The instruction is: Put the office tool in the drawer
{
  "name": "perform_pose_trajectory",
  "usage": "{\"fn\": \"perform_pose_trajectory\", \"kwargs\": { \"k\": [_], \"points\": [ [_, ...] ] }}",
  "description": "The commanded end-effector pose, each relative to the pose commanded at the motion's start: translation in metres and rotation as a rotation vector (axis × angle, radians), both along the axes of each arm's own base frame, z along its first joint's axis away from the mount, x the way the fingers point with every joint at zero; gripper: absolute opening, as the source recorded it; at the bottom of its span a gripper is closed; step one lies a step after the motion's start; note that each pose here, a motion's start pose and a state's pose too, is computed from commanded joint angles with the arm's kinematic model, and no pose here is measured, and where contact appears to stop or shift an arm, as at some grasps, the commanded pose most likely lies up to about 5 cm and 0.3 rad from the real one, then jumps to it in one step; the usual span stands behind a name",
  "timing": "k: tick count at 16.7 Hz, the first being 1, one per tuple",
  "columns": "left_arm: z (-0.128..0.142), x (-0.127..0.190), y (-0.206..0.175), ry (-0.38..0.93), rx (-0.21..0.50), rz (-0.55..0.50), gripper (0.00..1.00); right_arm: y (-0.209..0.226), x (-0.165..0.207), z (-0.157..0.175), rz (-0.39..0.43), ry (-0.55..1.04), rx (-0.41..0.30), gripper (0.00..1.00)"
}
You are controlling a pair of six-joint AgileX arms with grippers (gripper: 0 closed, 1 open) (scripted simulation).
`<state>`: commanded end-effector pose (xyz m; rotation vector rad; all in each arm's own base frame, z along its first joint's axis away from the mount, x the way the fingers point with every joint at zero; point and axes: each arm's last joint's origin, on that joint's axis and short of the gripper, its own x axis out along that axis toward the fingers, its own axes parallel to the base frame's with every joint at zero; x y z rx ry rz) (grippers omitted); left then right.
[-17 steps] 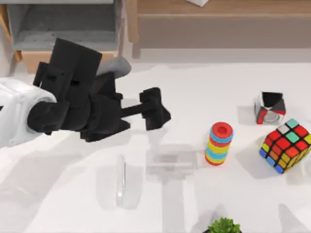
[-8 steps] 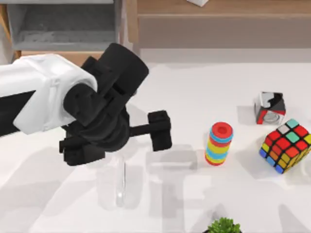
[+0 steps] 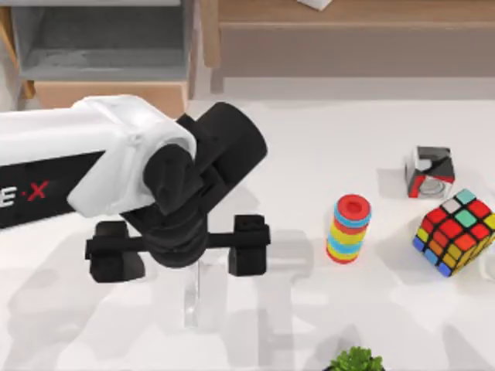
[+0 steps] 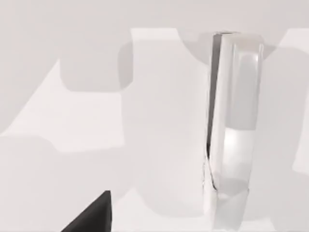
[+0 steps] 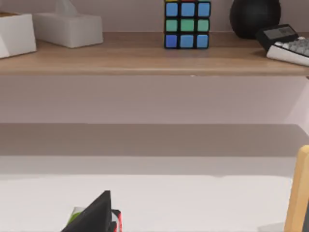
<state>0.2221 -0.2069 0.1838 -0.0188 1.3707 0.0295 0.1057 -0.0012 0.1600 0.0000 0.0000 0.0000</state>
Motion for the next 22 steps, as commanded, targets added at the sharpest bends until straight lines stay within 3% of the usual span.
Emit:
{"fn": "perform_pose_trajectory", "kwargs": {
  "k": [5, 12, 17, 22],
  "points": [
    [-0.005, 0.001, 0.001, 0.003, 0.002, 0.001, 1.00, 0.000, 0.000, 0.000, 0.000, 0.000, 0.000, 1.00],
    [-0.064, 0.014, 0.000, -0.003, -0.003, 0.000, 1.00, 0.000, 0.000, 0.000, 0.000, 0.000, 0.000, 1.00],
    [-0.069, 0.014, 0.001, 0.000, 0.000, 0.000, 1.00, 0.000, 0.000, 0.000, 0.000, 0.000, 0.000, 1.00],
    [-0.069, 0.014, 0.001, 0.000, 0.000, 0.000, 0.62, 0.000, 0.000, 0.000, 0.000, 0.000, 0.000, 1.00]
  ]
}}
